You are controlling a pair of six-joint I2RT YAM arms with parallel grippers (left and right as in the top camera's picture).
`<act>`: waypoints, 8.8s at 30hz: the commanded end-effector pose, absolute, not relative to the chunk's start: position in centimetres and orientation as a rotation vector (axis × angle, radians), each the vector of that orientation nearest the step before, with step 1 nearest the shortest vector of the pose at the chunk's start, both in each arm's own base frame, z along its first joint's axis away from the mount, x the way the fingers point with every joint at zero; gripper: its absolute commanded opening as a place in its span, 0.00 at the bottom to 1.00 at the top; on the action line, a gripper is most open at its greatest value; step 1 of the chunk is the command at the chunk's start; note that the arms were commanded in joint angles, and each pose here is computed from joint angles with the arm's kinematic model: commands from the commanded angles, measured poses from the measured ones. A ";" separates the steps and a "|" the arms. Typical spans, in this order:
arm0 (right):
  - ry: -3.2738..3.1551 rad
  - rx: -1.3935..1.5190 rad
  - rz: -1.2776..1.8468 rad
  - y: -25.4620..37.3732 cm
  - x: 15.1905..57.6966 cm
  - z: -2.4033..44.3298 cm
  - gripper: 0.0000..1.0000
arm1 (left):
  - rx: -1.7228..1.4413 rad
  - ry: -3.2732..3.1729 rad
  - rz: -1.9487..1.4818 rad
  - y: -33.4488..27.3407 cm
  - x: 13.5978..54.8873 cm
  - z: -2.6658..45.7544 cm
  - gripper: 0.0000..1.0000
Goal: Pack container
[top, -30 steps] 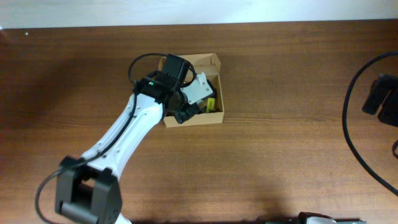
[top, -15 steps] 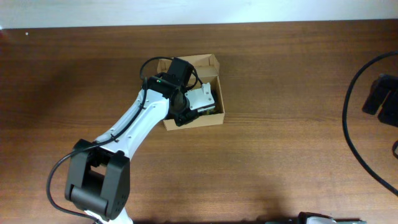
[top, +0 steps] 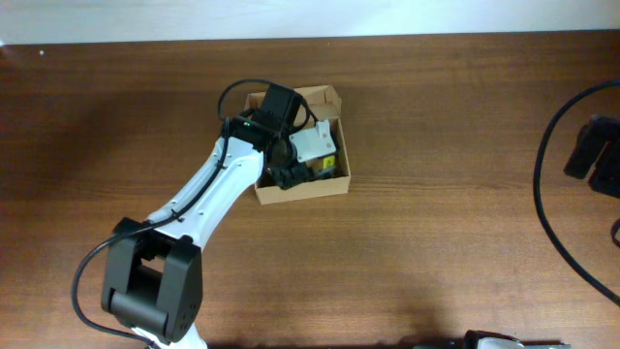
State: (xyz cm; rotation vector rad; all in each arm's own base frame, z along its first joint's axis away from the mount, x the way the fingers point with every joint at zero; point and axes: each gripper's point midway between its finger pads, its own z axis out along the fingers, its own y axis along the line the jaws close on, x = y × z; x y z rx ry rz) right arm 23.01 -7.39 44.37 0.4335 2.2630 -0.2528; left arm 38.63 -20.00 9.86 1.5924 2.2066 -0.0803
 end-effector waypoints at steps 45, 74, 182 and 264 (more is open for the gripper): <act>3.061 0.305 0.699 1.5 39.0 19.4 0.04 | -0.615 2.790 -0.921 -4.1 49.3 6.9 0.02; 3.260 0.035 1.424 14.2 39.0 6.0 0.04 | -0.474 2.686 -1.054 -10.2 52.2 7.7 0.02; 2.718 0.157 1.826 20.9 50.6 8.2 0.04 | -0.267 2.473 -1.637 -14.7 54.1 3.7 0.02; 2.817 -0.136 0.795 12.1 43.2 25.6 0.04 | 0.661 1.801 -1.789 -16.2 46.2 35.2 0.02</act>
